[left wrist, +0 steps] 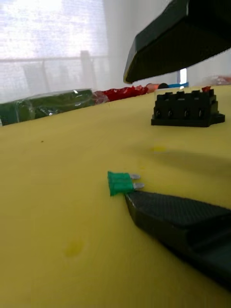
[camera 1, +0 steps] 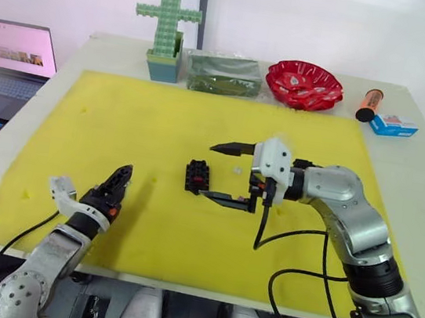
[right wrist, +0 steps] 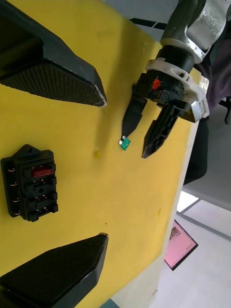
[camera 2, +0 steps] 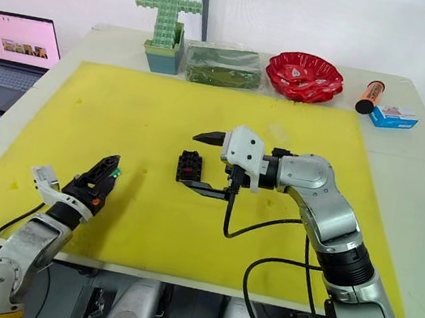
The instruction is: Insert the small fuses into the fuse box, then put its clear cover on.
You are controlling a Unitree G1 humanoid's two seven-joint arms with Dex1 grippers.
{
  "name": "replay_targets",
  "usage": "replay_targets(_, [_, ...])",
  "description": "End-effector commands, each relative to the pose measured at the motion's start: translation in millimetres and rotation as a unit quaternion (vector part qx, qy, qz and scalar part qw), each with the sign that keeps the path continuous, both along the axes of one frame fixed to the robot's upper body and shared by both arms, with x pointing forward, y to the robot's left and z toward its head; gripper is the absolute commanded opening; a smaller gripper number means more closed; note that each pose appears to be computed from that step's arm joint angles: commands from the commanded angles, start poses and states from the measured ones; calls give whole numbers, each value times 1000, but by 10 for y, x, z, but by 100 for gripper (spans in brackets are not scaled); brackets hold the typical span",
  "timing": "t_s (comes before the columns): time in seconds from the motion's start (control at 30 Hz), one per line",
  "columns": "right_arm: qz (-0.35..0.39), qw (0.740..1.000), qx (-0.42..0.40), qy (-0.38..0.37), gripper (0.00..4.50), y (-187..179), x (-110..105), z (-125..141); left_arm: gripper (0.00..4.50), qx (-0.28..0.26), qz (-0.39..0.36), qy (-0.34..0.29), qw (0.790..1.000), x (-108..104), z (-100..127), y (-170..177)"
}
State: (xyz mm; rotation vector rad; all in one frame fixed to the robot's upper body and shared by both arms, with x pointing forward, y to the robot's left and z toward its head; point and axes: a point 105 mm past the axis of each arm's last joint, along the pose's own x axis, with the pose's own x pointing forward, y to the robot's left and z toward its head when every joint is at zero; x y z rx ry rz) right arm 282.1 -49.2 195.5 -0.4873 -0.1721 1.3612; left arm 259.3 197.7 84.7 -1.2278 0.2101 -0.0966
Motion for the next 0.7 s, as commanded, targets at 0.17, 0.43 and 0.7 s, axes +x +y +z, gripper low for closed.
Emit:
replay_targets(0.17, [4, 1000, 9, -26, 450, -6, -37, 118, 288, 3, 22, 60, 998, -58, -303, 98])
replay_targets(0.43, [5, 1000, 8, -27, 450, 4, -36, 143, 199, 11, 39, 93, 995, -83, -433, 154])
replay_targets(0.7, [3, 1000, 9, -24, 450, -25, -26, 139, 3, 17, 61, 113, 992, -140, -518, 215])
